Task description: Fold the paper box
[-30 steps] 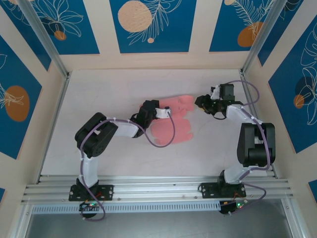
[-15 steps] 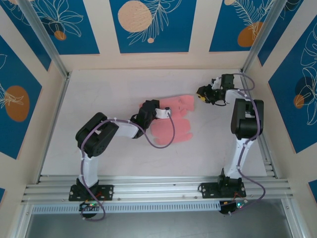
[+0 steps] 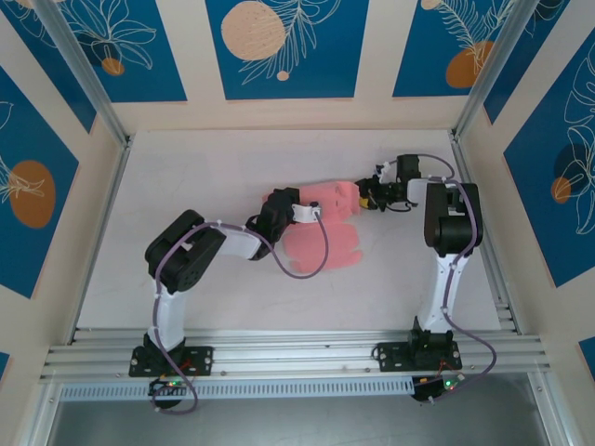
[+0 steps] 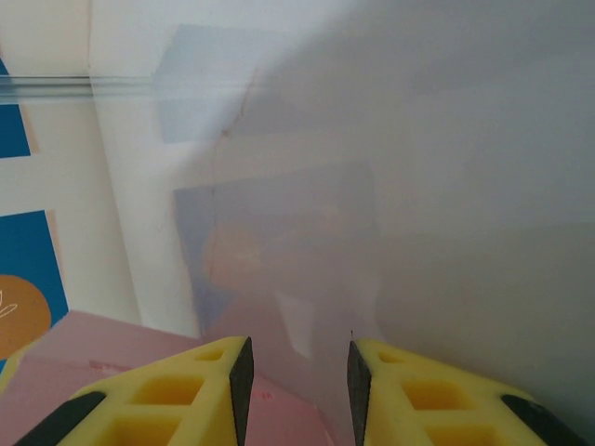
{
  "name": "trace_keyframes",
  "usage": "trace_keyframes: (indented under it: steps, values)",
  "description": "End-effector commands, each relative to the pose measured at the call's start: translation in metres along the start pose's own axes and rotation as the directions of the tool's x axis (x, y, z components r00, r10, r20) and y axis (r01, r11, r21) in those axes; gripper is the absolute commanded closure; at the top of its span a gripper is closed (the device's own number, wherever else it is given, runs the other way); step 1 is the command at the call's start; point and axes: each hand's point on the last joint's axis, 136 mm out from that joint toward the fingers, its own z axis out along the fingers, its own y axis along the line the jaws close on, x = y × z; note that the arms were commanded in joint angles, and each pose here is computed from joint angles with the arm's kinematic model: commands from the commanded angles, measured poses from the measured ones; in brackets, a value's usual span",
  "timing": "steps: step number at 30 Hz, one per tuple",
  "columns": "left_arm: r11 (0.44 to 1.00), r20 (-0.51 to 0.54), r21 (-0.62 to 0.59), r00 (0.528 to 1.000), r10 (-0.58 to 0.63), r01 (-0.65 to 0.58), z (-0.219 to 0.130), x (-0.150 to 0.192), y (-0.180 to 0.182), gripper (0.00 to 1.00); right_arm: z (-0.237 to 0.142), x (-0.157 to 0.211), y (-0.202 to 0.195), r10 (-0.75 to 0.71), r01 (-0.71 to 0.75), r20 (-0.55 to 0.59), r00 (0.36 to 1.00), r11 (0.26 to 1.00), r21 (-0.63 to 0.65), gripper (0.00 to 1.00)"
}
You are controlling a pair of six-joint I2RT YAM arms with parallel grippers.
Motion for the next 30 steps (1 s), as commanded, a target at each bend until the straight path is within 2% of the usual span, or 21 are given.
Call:
trace_keyframes:
  steps: [1, 16, 22, 26, 30]
  values:
    - [1.0, -0.018, -0.014, 1.0, 0.006, -0.007, 0.007, 0.004, 0.001, 1.0, -0.018, 0.005, 0.032, -0.094, 0.096, 0.026, 0.995, 0.993, -0.069, 0.65]
    - [1.0, -0.02, 0.01, 1.0, 0.018, -0.018, 0.005, 0.007, -0.008, 1.0, -0.011, 0.041, 0.057, -0.202, 0.202, 0.013, 0.979, 0.978, -0.041, 0.65]
    - [1.0, -0.017, 0.015, 1.0, 0.02, -0.019, 0.005, 0.008, -0.011, 1.0, -0.008, 0.053, 0.053, -0.23, 0.23, 0.026, 0.973, 0.973, 0.024, 0.64]
    - [1.0, -0.013, 0.014, 1.0, 0.017, -0.017, 0.005, 0.007, -0.01, 1.0, -0.008, 0.06, 0.05, -0.239, 0.239, 0.031, 0.97, 0.971, 0.024, 0.64]
    - [1.0, -0.012, 0.02, 1.0, 0.016, -0.016, 0.006, 0.008, -0.011, 1.0, -0.005, 0.067, 0.049, -0.252, 0.252, 0.018, 0.968, 0.968, 0.012, 0.53]
